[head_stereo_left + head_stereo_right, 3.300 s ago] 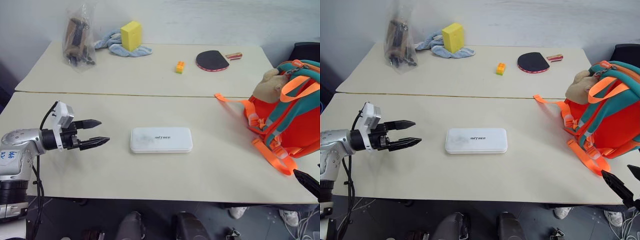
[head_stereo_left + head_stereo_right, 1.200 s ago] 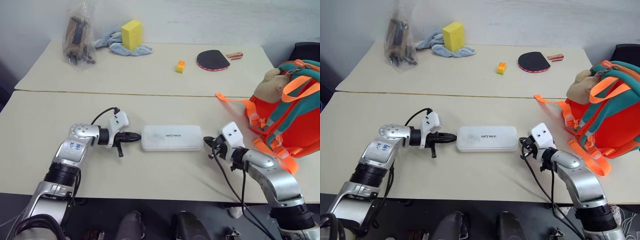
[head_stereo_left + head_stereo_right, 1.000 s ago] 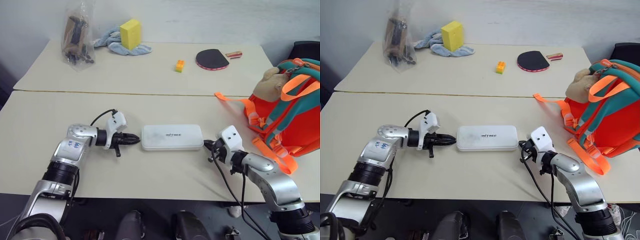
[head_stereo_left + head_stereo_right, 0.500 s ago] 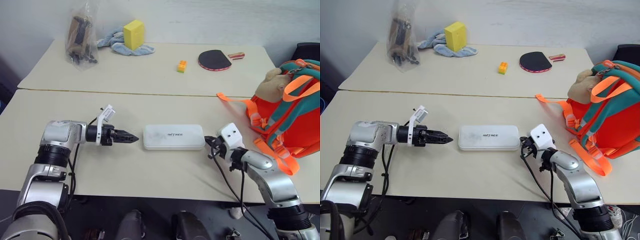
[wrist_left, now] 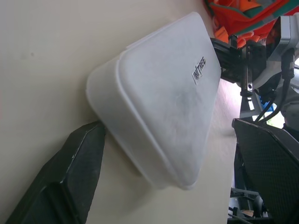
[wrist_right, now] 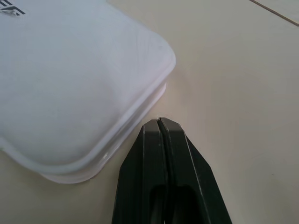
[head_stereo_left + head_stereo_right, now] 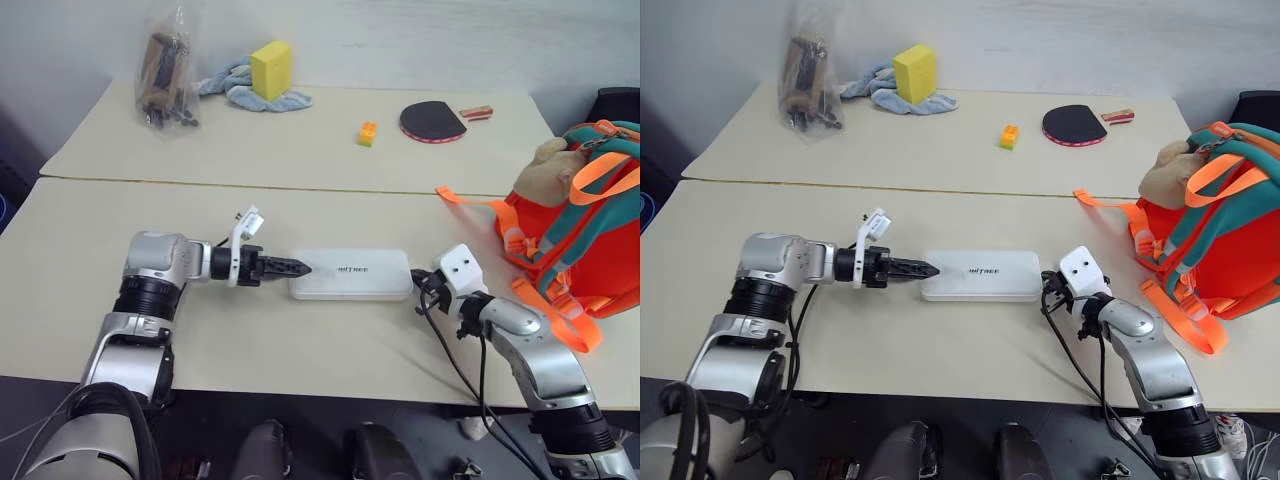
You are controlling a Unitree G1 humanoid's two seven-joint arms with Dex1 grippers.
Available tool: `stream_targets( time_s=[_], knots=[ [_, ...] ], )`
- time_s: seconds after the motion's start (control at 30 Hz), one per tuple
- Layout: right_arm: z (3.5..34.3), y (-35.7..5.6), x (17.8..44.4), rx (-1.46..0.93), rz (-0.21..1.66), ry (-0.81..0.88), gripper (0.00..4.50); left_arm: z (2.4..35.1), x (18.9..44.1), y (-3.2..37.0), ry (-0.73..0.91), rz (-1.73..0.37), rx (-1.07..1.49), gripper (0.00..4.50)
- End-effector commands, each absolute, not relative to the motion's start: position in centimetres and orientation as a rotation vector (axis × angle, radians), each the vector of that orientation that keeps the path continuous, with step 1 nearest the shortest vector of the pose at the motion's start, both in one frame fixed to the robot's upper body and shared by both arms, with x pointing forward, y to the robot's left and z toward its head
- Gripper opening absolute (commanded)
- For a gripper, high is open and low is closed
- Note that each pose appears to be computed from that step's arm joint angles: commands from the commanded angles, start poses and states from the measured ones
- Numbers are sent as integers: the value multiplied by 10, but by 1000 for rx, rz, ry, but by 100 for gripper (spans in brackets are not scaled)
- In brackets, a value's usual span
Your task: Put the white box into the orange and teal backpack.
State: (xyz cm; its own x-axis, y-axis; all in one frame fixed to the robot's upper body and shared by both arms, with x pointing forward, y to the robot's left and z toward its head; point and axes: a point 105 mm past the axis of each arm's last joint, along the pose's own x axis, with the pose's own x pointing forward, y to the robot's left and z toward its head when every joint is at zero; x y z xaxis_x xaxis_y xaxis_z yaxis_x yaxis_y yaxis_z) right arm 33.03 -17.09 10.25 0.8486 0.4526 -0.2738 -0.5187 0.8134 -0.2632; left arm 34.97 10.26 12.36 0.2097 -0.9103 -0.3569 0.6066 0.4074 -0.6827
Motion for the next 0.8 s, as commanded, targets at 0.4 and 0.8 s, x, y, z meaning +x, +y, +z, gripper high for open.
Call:
stream_targets(
  time_s=[0.4, 0.8],
  knots=[
    [102, -169, 325, -328, 514, 178, 0, 110, 341, 59, 908, -1173, -527, 431],
    [108, -173, 313, -331, 427, 130, 0, 138, 331, 64, 775, -1308, -616, 141]
  ],
)
